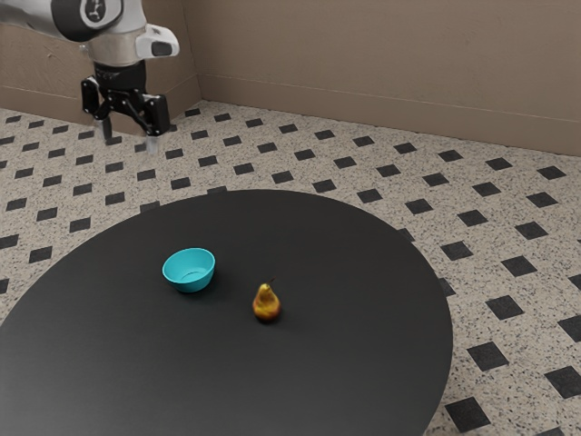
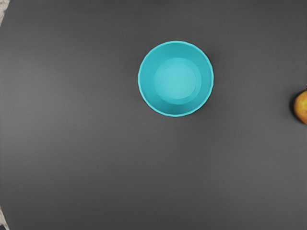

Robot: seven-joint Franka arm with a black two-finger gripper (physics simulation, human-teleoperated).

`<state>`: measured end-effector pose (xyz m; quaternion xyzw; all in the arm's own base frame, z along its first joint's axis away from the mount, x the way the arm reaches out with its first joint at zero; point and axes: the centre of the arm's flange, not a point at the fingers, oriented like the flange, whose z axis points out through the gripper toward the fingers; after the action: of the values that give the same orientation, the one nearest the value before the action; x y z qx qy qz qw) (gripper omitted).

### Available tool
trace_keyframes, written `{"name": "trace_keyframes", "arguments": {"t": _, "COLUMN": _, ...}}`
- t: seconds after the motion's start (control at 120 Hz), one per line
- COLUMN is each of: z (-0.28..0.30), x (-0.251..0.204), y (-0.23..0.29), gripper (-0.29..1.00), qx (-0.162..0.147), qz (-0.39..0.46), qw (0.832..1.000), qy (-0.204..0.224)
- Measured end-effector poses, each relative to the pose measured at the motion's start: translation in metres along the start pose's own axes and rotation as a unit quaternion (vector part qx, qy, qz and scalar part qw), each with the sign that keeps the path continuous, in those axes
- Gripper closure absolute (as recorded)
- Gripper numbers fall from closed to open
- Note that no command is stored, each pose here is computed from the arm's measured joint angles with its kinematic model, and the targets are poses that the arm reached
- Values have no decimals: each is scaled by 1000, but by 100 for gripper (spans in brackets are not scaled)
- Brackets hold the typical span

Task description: Place the pear in the bowl.

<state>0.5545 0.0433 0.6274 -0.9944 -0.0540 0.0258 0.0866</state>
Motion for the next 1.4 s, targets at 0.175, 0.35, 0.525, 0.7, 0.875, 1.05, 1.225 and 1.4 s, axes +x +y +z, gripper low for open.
{"name": "trace_keyframes", "arguments": {"t": 0.175, "z": 3, "x": 5, "y": 3, "gripper": 0, "qx": -9, "qz": -6, "qw": 1000, "qy": 25}}
{"name": "trace_keyframes", "arguments": {"t": 0.35, "z": 67, "x": 7, "y": 23, "gripper": 0, "qx": -16, "qz": 0, "qw": 1000, "qy": -1}}
{"name": "trace_keyframes", "arguments": {"t": 0.525, "z": 154, "x": 6, "y": 56, "gripper": 0, "qx": -67, "qz": -8, "qw": 997, "qy": -29}}
{"name": "trace_keyframes", "arguments": {"t": 0.7, "z": 211, "x": 17, "y": 111, "gripper": 0, "qx": -111, "qz": -2, "qw": 993, "qy": -34}}
{"name": "trace_keyframes", "arguments": {"t": 0.875, "z": 258, "x": 15, "y": 145, "gripper": 0, "qx": -129, "qz": 8, "qw": 991, "qy": -35}}
{"name": "trace_keyframes", "arguments": {"t": 1.05, "z": 285, "x": 17, "y": 169, "gripper": 0, "qx": -139, "qz": 22, "qw": 990, "qy": -22}}
{"name": "trace_keyframes", "arguments": {"t": 1.225, "z": 298, "x": 22, "y": 185, "gripper": 0, "qx": -143, "qz": 44, "qw": 989, "qy": 1}}
{"name": "trace_keyframes", "arguments": {"t": 1.4, "z": 303, "x": 25, "y": 191, "gripper": 0, "qx": -143, "qz": 65, "qw": 987, "qy": 22}}
